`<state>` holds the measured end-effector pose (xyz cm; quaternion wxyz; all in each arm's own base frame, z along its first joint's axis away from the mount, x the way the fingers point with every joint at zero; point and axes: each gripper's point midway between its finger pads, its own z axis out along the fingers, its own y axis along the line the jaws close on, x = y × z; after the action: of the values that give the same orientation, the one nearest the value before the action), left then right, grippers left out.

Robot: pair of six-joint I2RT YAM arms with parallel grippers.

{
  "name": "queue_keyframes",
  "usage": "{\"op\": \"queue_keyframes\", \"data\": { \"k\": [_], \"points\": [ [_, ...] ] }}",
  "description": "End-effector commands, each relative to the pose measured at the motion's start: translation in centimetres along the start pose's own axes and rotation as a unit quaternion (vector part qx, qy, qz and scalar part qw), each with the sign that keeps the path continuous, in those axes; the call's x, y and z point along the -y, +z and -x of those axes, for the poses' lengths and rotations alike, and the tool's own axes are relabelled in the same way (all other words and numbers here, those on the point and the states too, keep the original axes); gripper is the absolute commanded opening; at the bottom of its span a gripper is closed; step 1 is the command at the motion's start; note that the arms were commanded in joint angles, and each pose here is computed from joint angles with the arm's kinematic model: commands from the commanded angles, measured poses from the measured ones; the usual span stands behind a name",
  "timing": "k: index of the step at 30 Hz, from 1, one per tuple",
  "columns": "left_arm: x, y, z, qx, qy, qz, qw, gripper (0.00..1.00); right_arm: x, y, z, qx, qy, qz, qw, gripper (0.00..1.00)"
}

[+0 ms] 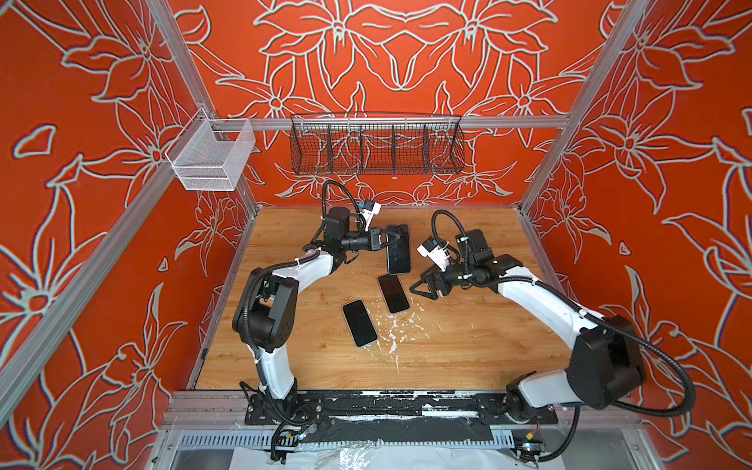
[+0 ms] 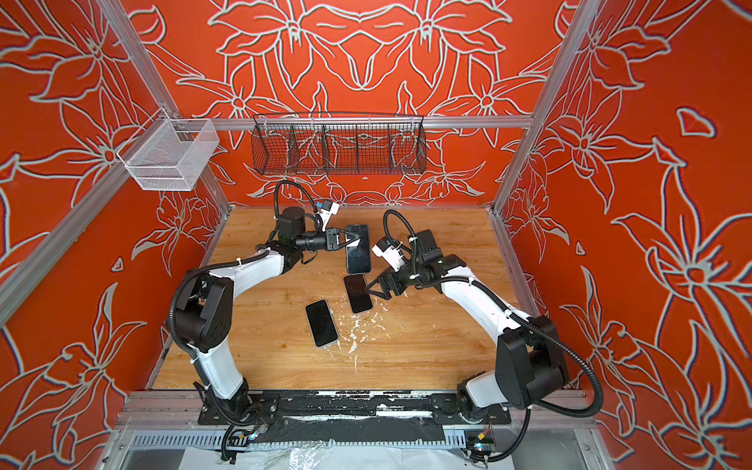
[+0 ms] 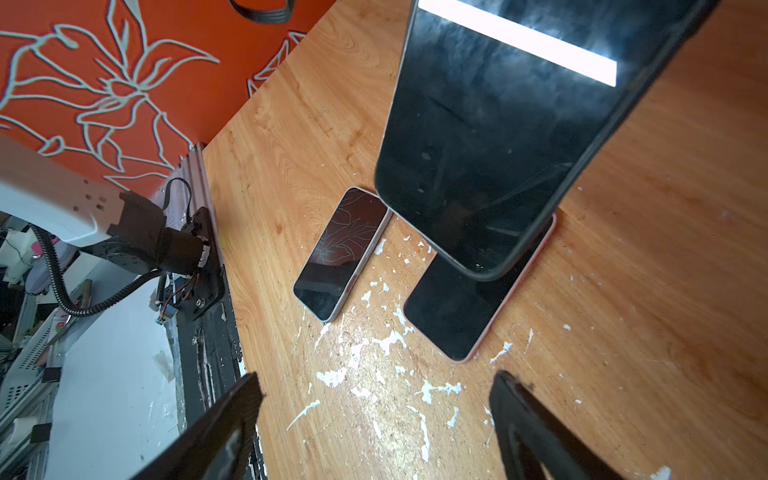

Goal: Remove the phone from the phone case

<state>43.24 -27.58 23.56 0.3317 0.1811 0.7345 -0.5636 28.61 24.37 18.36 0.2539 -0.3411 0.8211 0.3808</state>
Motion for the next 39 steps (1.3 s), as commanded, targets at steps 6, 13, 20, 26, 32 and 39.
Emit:
{"op": "queue_keyframes", "data": {
  "k": [6,13,20,26,32,39],
  "points": [
    [1.5,0.1,1.1,-0.004,0.077,-0.039,0.996,0.0,1.3,0.9,-1.5,-0.03,-0.014,-0.004,0.999,0.85],
    [1.8,0.1,1.0,-0.008,0.107,-0.046,0.993,0.0,1.9,0.8,-1.8,-0.034,-0.017,-0.024,0.999,0.84],
    [2.9,-0.4,1.0,-0.005,0.126,-0.055,0.991,0.0,2.8,0.6,-1.7,-0.028,-0.019,-0.055,0.998,0.81],
    [4.7,-1.5,0.6,-0.004,0.149,-0.057,0.987,0.0,2.5,0.8,-1.3,-0.015,-0.02,-0.044,0.999,0.79],
    [5.9,-2.4,-0.4,-0.013,0.16,-0.058,0.985,0.0,1.9,0.9,-1.0,-0.004,-0.018,-0.024,1.0,0.77],
    [7.8,-2.8,-0.9,-0.017,0.169,-0.08,0.982,0.0,-0.2,0.2,-0.6,0.013,-0.029,0.014,0.999,0.73]
  ]
}}
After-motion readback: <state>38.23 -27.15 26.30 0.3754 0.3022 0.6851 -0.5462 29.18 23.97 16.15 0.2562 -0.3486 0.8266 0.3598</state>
